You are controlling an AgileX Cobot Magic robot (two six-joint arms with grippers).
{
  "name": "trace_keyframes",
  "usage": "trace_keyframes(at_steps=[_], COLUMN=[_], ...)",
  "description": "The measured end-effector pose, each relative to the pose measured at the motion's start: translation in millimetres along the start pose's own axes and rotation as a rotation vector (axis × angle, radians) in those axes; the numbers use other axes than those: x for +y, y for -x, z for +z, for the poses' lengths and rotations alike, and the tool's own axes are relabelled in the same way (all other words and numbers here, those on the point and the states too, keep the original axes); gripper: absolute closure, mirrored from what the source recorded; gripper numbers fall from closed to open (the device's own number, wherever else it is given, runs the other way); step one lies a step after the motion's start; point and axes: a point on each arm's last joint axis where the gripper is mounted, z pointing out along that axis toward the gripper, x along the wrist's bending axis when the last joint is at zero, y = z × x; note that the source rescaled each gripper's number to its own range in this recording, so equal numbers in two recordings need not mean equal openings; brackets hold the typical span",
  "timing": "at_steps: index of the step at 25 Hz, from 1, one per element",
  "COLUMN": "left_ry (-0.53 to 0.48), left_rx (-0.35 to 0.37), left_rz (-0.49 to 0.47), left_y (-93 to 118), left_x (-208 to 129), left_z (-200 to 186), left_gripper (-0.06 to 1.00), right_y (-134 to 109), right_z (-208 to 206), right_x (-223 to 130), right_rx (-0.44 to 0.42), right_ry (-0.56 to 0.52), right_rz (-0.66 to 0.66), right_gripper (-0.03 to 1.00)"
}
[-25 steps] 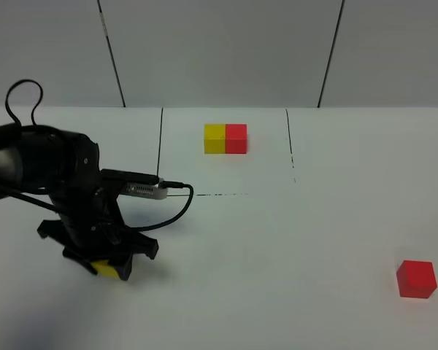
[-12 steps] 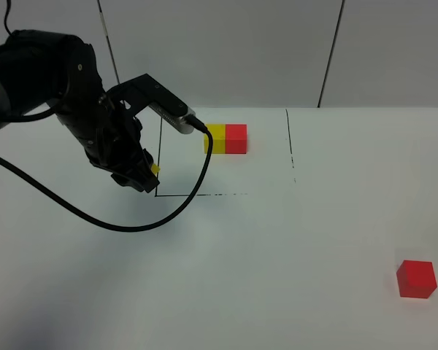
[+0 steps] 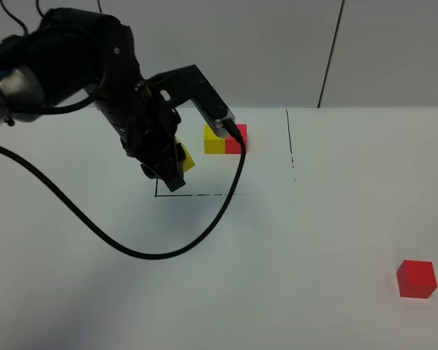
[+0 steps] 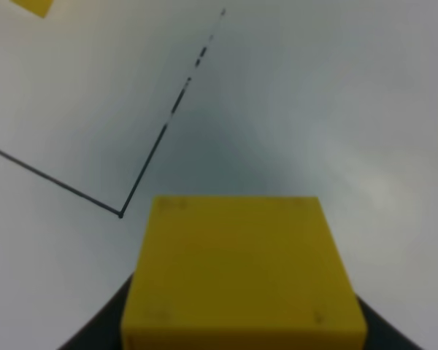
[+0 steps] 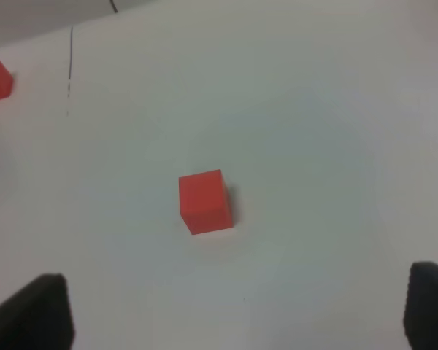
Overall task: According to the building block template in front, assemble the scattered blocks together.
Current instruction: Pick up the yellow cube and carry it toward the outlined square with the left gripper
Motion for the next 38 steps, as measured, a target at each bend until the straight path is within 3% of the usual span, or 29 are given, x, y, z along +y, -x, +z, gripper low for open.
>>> trace_keyframes(at_steps=[12, 19, 27, 38], left_ry=[-0.144, -0.146, -0.205, -0.211], left_rx=[-0.055, -0.078, -0.127, -0.136], left_rz=[0.313, 0.45, 0.481, 0.504], left_y=[22.3, 46.4, 57.0, 58.9], left_x=[62.0, 88.5, 84.4, 83.1], left_z=[68.8, 109.7, 148.1, 160.8], left_gripper=[0.94, 0.94, 0.94, 0.94], right_y=[0.0, 0.0, 0.0, 0.0], right_z=[0.0, 0.0, 0.0, 0.0], right_x=[0.0, 0.0, 0.0, 0.0], right_rx=[0.0, 0.0, 0.0, 0.0], right_ry=[0.0, 0.0, 0.0, 0.0], right_rz=[0.0, 0.0, 0.0, 0.0], right_gripper=[0.16, 0.16, 0.16, 0.16])
